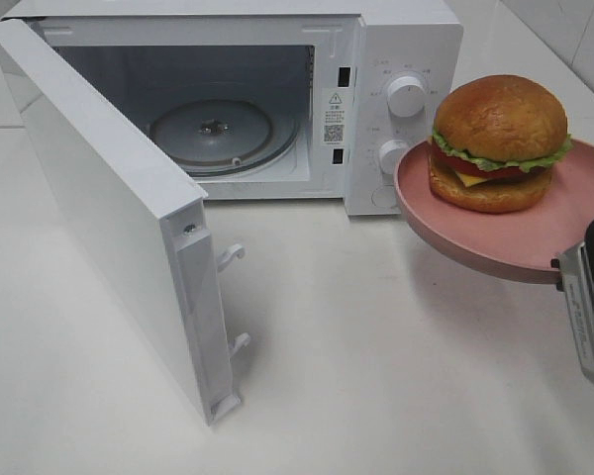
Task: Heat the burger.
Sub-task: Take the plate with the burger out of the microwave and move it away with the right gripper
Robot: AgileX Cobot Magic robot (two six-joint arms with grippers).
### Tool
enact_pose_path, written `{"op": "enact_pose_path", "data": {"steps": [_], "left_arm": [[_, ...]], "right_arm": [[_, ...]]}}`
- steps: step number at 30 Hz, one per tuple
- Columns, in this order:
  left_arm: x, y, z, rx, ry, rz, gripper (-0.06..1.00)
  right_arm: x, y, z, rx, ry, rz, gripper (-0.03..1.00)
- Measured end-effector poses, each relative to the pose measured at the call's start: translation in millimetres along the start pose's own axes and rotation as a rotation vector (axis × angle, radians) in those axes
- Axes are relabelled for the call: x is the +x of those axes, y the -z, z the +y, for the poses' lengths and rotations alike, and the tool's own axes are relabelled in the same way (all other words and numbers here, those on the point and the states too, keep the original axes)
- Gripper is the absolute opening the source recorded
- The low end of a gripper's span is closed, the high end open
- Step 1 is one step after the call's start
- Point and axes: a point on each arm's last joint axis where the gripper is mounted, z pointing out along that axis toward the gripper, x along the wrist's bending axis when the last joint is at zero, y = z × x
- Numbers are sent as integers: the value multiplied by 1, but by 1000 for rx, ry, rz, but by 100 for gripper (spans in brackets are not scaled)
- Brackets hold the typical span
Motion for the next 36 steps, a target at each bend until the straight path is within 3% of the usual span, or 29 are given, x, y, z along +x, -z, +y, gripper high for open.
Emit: {"op": "enact_pose_path", "data": {"steps": [6,20,27,36], "left_arm": [[0,0,0,0,0,0,99],[0,0,0,0,0,0,99],[0,0,0,0,0,0,99],[0,0,0,0,0,0,99]], "right_arm": [[-1,0,-4,44,-57,-11,7],[-1,-2,-24,277,-421,-60,7],[1,-24,-25,421,-614,-54,7],[5,-50,-26,559,-765,-80,7]]}}
